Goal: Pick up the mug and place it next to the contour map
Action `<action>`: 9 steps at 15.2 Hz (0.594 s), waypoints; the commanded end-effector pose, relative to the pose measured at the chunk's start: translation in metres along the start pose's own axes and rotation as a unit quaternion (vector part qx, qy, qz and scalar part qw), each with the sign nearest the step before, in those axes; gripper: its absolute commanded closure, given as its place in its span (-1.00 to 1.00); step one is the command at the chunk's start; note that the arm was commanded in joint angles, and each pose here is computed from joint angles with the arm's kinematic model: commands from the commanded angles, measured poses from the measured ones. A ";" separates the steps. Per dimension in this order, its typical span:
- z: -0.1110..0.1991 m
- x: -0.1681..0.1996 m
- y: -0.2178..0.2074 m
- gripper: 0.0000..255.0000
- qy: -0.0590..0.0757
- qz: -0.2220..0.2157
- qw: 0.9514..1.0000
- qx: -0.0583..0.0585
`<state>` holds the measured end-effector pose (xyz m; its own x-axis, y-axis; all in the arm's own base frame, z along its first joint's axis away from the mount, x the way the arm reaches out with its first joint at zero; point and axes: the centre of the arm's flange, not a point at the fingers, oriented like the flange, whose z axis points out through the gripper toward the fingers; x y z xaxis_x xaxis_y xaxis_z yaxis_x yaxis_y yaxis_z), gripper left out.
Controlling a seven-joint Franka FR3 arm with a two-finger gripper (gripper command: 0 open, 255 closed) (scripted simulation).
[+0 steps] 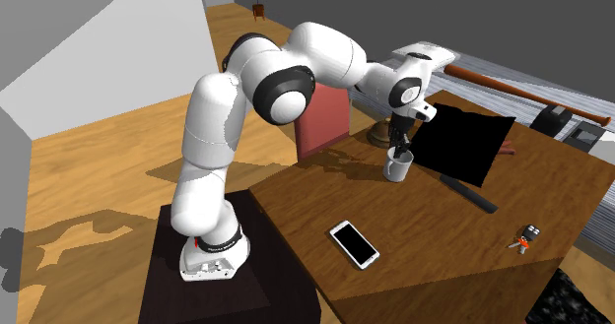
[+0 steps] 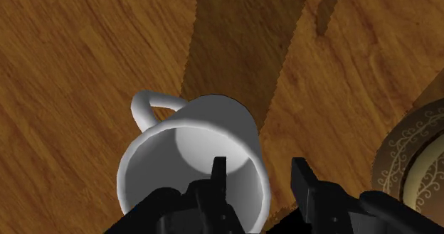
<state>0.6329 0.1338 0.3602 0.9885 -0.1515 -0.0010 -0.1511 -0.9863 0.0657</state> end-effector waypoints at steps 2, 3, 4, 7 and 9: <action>0.000 0.000 0.000 -1.00 0.000 0.000 1.000 0.000; 0.000 0.000 0.000 -1.00 0.000 0.000 1.000 0.000; 0.000 0.000 0.000 -1.00 0.000 0.000 1.000 0.000; -0.026 0.000 0.000 -1.00 0.000 0.000 1.000 0.000; -0.050 0.000 0.000 -1.00 0.000 0.000 1.000 0.000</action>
<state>0.6336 0.1374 0.3980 0.9885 -0.1515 0.0003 -0.1512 -0.9863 0.0653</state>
